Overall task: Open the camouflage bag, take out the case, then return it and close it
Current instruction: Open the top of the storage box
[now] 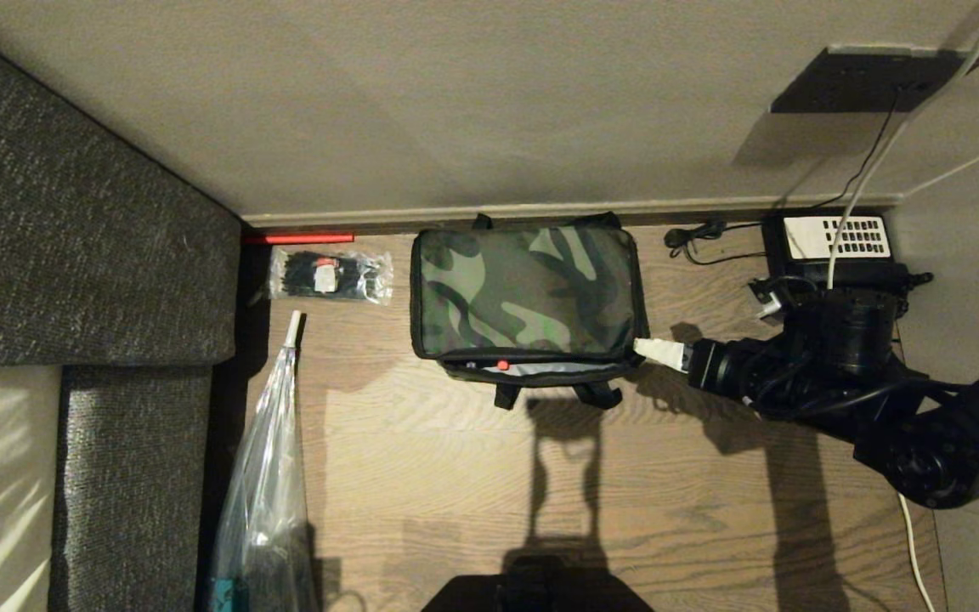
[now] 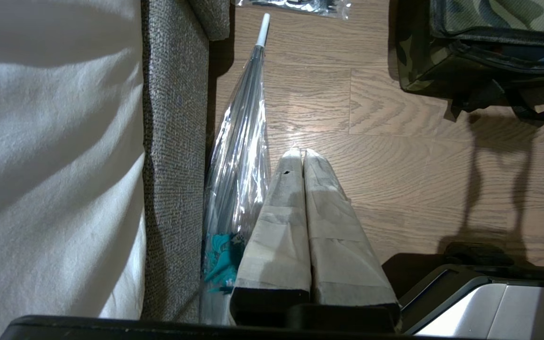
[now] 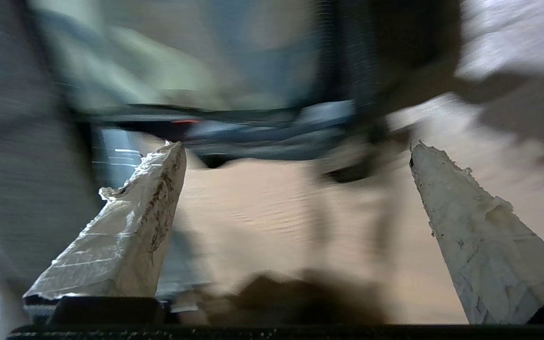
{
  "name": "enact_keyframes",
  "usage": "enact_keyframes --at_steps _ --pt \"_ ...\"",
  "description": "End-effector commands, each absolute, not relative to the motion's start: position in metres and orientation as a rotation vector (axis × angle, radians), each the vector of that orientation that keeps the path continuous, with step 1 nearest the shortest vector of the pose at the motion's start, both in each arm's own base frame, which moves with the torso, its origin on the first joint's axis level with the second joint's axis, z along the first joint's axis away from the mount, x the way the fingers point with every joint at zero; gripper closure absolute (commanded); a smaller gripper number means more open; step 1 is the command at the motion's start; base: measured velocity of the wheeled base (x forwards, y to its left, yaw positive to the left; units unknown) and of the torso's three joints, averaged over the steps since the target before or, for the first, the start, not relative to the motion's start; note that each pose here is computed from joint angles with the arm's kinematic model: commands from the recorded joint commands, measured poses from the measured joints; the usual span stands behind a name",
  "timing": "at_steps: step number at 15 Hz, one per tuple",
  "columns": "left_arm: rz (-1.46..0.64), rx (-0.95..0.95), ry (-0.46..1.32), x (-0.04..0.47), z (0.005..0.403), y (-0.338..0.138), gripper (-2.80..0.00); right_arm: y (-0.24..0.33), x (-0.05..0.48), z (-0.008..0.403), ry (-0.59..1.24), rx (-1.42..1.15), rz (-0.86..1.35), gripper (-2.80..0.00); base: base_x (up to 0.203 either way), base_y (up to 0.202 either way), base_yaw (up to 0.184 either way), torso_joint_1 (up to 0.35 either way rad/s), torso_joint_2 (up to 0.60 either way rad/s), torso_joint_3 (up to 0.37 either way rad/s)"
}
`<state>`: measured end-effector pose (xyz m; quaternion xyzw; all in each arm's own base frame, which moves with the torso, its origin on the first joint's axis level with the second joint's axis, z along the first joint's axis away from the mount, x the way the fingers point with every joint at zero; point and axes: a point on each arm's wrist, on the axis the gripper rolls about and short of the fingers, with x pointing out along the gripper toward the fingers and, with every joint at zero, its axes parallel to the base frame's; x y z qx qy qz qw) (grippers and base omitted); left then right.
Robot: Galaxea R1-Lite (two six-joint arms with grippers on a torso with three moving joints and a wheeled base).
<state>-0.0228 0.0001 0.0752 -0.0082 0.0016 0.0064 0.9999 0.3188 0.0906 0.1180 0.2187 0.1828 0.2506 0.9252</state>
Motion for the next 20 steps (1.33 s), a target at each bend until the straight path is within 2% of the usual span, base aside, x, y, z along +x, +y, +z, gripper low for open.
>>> enact_keyframes --at_steps 1,4,16,20 --pt "0.014 -0.017 0.004 -0.023 0.074 0.0 0.0 0.105 0.305 0.136 0.366 0.502 0.565 -2.8 0.0 0.0 0.0 0.0 0.0 0.0" --pt "0.014 -0.017 0.004 -0.023 0.074 0.0 0.0 0.122 0.304 0.131 0.382 0.499 0.567 -2.8 0.0 0.0 0.0 0.0 0.0 0.0" --pt "0.014 -0.017 0.004 -0.023 0.074 0.0 0.0 0.14 0.359 0.107 0.359 0.507 0.478 -2.8 0.0 0.0 0.0 0.0 0.0 0.0" --pt "0.014 -0.017 0.004 -0.023 0.074 0.0 0.0 0.144 0.371 0.122 0.302 0.606 0.478 -2.8 0.0 0.0 0.0 0.0 0.0 0.0"
